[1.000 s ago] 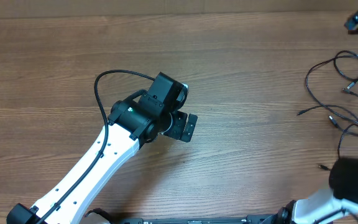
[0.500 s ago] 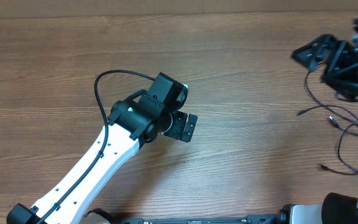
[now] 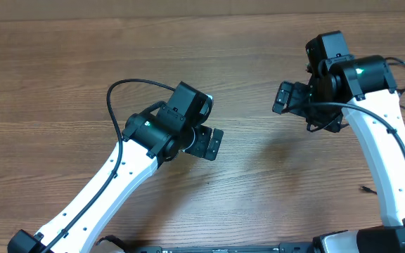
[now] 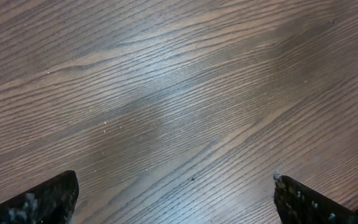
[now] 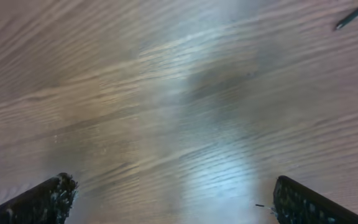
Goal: Untangle cables
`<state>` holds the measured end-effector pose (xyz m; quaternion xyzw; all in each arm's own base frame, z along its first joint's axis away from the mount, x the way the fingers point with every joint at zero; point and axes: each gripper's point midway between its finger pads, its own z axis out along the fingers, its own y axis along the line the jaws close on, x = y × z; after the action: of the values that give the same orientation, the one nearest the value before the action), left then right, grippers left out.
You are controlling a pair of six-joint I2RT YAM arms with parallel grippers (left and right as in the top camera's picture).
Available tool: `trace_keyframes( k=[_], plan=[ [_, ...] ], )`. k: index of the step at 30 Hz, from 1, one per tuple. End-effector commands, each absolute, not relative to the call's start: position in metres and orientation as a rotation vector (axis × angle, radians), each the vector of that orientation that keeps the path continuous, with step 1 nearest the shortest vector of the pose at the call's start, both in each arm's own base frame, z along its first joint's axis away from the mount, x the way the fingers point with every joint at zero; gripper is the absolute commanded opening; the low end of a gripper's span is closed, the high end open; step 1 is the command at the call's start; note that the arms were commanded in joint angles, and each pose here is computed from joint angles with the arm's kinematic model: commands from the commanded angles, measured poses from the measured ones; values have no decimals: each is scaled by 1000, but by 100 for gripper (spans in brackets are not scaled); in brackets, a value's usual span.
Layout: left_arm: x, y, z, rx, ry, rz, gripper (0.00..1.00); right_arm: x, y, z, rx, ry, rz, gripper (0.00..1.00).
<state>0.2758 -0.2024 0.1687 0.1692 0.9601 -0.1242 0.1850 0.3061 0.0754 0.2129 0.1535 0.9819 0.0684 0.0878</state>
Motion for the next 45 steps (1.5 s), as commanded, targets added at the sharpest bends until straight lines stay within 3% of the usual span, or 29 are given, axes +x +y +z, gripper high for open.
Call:
trace_keyframes(
  k=[1, 25, 31, 38, 45],
  plan=[
    [277, -204, 171, 457, 2702, -353, 100, 308, 75, 217, 467, 2893, 193, 100],
    [277, -204, 171, 458, 2702, -352, 100, 314, 76, 219, 461, 2866, 206, 100],
    [274, -187, 162, 495, 2722, -220, 100, 314, 76, 219, 461, 2866, 206, 100],
    [269, -179, 145, 730, 2485, -198, 100, 314, 76, 219, 461, 2866, 206, 100],
    [251, -155, 125, 620, 2228, -335, 100, 314, 76, 219, 461, 2866, 206, 100]
  ],
)
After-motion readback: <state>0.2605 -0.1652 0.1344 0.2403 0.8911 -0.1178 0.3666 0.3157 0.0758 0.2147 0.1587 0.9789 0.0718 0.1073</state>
